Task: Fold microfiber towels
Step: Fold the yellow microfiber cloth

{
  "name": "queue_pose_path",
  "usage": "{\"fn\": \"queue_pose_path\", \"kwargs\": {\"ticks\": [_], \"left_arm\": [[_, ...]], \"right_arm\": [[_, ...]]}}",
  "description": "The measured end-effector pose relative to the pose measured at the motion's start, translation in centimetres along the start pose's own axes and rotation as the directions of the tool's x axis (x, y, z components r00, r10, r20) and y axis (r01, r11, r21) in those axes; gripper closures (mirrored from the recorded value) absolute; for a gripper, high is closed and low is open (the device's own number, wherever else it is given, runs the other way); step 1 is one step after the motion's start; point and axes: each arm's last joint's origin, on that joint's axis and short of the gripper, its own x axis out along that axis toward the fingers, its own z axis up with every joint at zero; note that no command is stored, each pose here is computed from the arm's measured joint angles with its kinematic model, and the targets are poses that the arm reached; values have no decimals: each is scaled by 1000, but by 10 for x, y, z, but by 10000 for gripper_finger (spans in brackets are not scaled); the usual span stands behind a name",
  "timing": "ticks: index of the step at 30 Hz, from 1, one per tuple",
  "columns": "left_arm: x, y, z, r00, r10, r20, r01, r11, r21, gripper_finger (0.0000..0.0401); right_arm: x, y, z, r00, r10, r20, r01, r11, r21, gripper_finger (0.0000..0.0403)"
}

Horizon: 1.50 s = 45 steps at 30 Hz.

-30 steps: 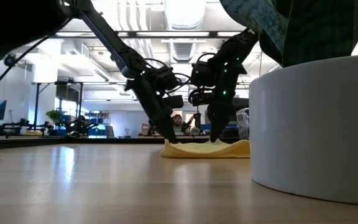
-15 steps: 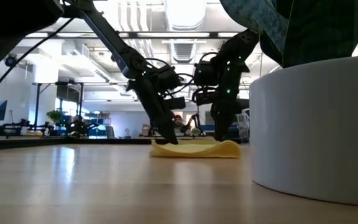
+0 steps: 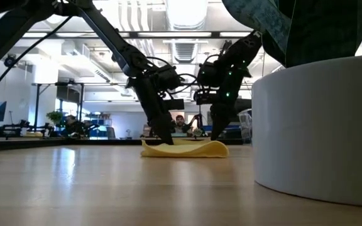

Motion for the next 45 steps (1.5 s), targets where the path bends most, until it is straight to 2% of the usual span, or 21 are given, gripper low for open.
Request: {"fn": "queue_pose_path", "kwargs": {"ticks": [7, 11, 14, 18, 22, 26, 29, 32, 37, 43, 45], "left_arm": [[-2, 0, 0, 1000, -2, 3, 2, 1000, 18, 393], [-3, 0, 1, 1000, -2, 6, 2, 1000, 21, 398], [-4, 0, 1, 1000, 5, 5, -5, 1000, 22, 399], [-11, 2, 2, 998, 64, -7, -64, 998, 26, 400], [-32, 13, 7, 987, 157, 18, -157, 988, 9, 400], [-57, 35, 8, 955, 294, 46, -295, 955, 37, 400], [-77, 45, 9, 934, 348, 78, -351, 936, 20, 401], [-90, 40, 7, 943, 327, 61, -329, 944, 29, 401], [-92, 16, 7, 971, 240, 1, -239, 967, 89, 401], [-92, -7, 0, 981, 177, -79, -164, 976, 146, 401], [-98, -10, -3, 983, 171, -61, -161, 976, 146, 401]], "right_arm": [[25, -3, 2, 999, 37, -26, -37, 999, -1, 232], [28, -5, 5, 998, 52, -38, -52, 999, -7, 248], [26, -5, 7, 998, 60, -20, -61, 998, -34, 285], [19, -7, 13, 999, 38, -7, -39, 997, -68, 368], [7, -14, 25, 999, -39, 21, 41, 995, -92, 389], [-7, -29, 36, 978, -207, 14, 207, 966, -152, 392], [-21, -34, 47, 971, -233, 46, 237, 961, -143, 393], [-30, -24, 54, 981, -195, 20, 195, 967, -165, 393], [-36, 8, 61, 990, -133, -45, 119, 966, -230, 394], [-41, 43, 66, 993, -103, -56, 87, 966, -242, 394], [-42, 52, 67, 994, -91, -61, 74, 971, -229, 394]]}}
